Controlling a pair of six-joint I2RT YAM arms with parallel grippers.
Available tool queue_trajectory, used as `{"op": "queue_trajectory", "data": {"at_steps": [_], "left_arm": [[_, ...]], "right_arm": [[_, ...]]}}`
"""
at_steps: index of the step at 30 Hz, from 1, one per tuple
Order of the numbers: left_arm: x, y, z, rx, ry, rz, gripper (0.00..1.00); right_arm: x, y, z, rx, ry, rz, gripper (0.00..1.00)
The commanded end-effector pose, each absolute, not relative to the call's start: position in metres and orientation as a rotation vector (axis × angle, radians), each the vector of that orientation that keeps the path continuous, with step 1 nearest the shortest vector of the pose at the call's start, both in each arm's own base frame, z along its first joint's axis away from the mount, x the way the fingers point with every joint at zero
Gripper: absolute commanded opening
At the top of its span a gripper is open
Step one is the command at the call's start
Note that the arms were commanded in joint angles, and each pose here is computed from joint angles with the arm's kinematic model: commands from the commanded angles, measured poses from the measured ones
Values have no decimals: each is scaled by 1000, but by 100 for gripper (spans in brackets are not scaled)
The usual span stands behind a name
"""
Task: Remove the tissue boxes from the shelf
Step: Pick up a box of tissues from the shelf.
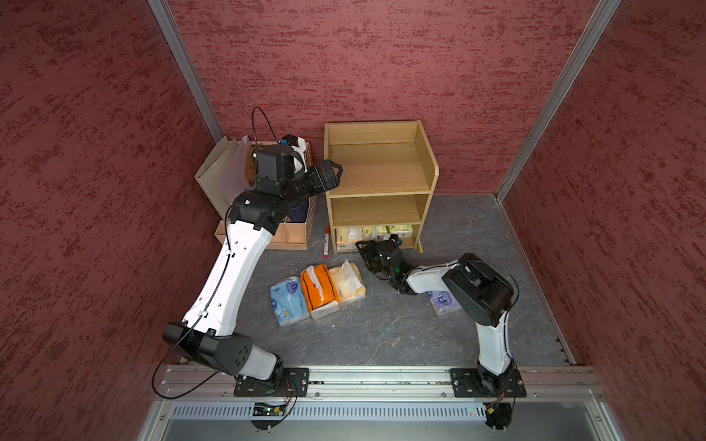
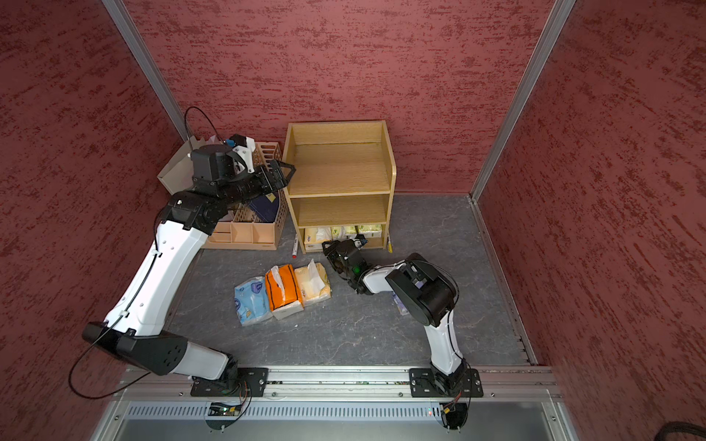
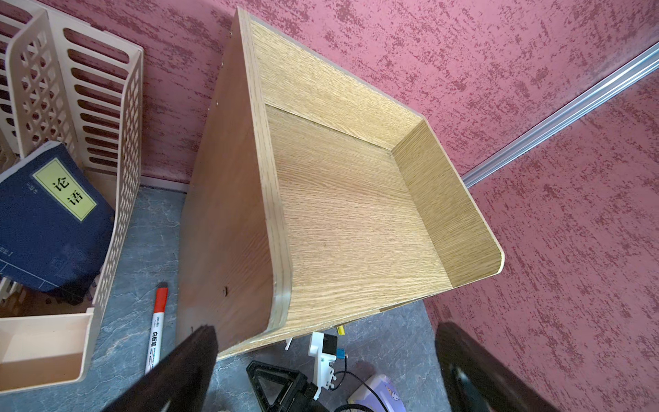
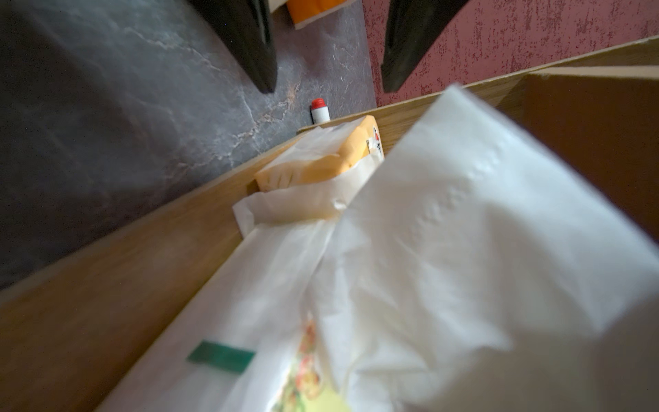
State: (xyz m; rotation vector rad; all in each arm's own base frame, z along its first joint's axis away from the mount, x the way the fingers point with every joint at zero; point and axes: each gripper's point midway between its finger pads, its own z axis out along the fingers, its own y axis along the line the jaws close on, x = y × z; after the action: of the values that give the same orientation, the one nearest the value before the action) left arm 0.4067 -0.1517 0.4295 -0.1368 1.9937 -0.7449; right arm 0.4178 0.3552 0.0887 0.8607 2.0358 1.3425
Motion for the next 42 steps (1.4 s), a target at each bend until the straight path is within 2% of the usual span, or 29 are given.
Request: {"op": "queue_trajectory", "data": {"at_steps": [1, 15, 24, 29, 32, 39, 42], "left_arm": [[409, -154, 433, -111, 1979, -756, 100], [410, -156, 428, -118, 1992, -757, 100], [408, -162, 423, -112, 2008, -751, 100], [406, -165, 423, -111, 2010, -748, 100], [404, -167, 422, -109, 2011, -749, 100], [401, -165, 421, -124, 2007, -738, 100], [400, -163, 423, -123, 2000, -729, 100]], "right_arm": [[435, 349, 90, 884, 1966, 1342, 49], [456, 361, 91, 849, 1958, 1397, 49], [459, 363, 82, 860, 2009, 1343, 49], [462, 369, 75, 846, 2059, 1324, 41], [464, 369, 73, 847, 2079, 1302, 33], [465, 365, 78, 826, 2110, 1266, 1], [460, 359, 82, 823, 2121, 1253, 0]]}}
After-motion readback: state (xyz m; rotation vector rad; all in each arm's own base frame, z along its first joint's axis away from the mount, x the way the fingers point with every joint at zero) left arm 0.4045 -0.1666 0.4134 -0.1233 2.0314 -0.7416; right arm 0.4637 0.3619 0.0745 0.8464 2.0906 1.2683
